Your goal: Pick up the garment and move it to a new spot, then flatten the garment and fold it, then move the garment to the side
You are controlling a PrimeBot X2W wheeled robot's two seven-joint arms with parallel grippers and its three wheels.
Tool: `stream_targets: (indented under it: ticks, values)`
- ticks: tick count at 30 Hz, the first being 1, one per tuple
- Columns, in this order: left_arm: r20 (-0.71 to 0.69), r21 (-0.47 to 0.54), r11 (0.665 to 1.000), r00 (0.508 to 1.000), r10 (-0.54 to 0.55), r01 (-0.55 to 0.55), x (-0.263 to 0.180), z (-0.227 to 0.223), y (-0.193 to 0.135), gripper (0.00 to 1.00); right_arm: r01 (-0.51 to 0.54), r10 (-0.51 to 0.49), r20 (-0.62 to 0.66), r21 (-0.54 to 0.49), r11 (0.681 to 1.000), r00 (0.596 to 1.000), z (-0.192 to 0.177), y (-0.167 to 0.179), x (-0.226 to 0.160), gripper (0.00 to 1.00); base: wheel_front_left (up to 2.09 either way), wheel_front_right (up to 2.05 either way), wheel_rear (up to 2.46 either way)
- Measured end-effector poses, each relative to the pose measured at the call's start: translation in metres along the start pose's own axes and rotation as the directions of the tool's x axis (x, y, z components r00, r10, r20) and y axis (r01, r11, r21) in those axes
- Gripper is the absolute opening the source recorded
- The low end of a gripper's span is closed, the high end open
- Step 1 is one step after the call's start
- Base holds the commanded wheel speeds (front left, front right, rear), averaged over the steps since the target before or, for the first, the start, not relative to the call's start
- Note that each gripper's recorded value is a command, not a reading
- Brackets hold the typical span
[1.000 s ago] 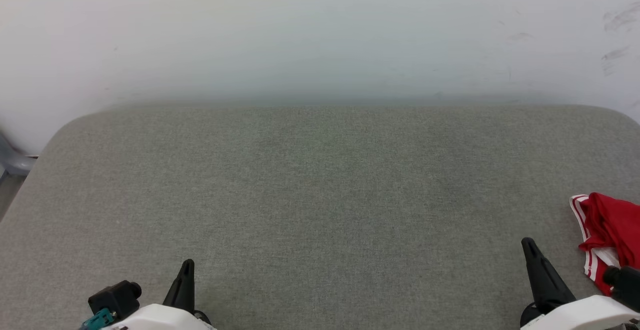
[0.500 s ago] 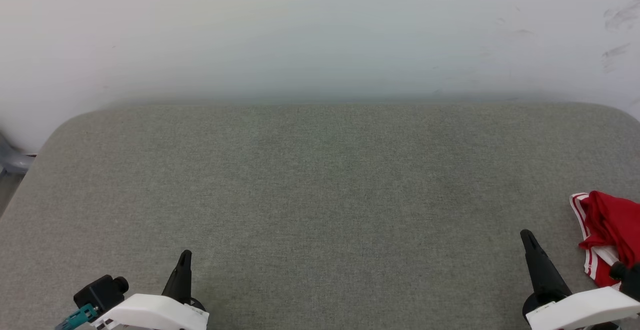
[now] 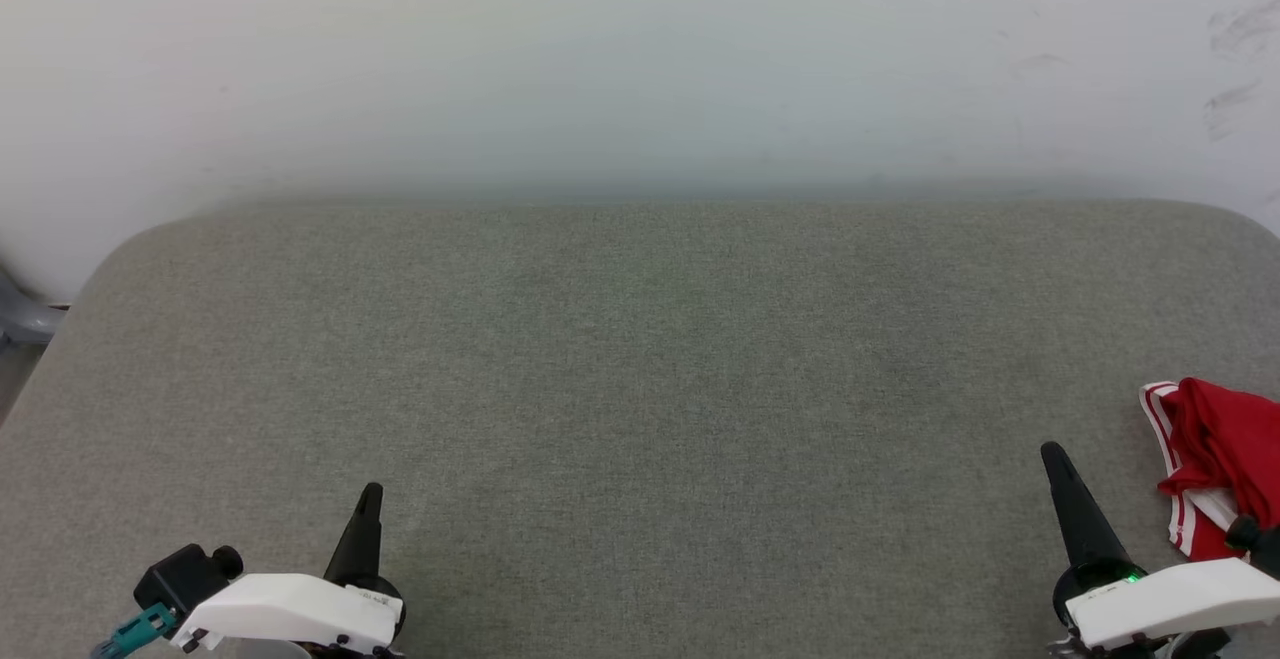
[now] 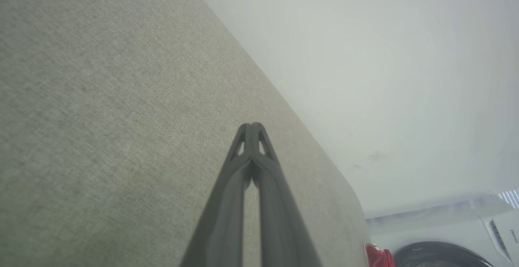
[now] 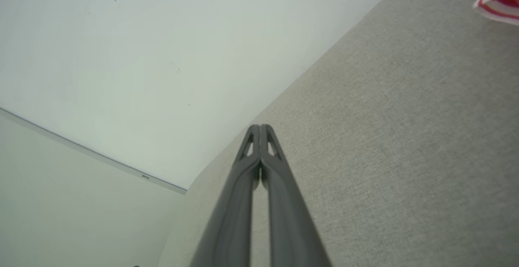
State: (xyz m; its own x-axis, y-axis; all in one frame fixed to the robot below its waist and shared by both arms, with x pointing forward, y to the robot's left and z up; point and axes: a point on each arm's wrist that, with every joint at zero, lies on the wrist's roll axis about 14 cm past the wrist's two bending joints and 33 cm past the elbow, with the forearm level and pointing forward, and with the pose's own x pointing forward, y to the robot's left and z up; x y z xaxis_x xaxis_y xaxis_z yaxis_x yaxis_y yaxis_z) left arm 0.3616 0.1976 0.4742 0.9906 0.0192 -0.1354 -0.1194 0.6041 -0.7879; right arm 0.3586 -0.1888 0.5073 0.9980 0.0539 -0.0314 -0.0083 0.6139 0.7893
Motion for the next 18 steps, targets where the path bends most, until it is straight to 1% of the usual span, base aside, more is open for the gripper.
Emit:
stream_targets:
  ticks: [8,18]
  values:
    - [0.000,-0.092,0.996,1.000,-0.007,0.007,0.0030,0.0025,-0.0021,0.00,-0.001,0.000,0.006,0.093,0.996,1.000,0.0008,-0.0010,0.0039,0.00,0.00,0.00,0.00]
    - [0.003,-0.200,0.980,1.000,-0.021,0.021,0.0069,0.0048,-0.0062,0.00,-0.001,-0.002,0.013,0.200,0.980,1.000,0.0017,-0.0027,0.0081,0.00,0.00,0.00,0.00]
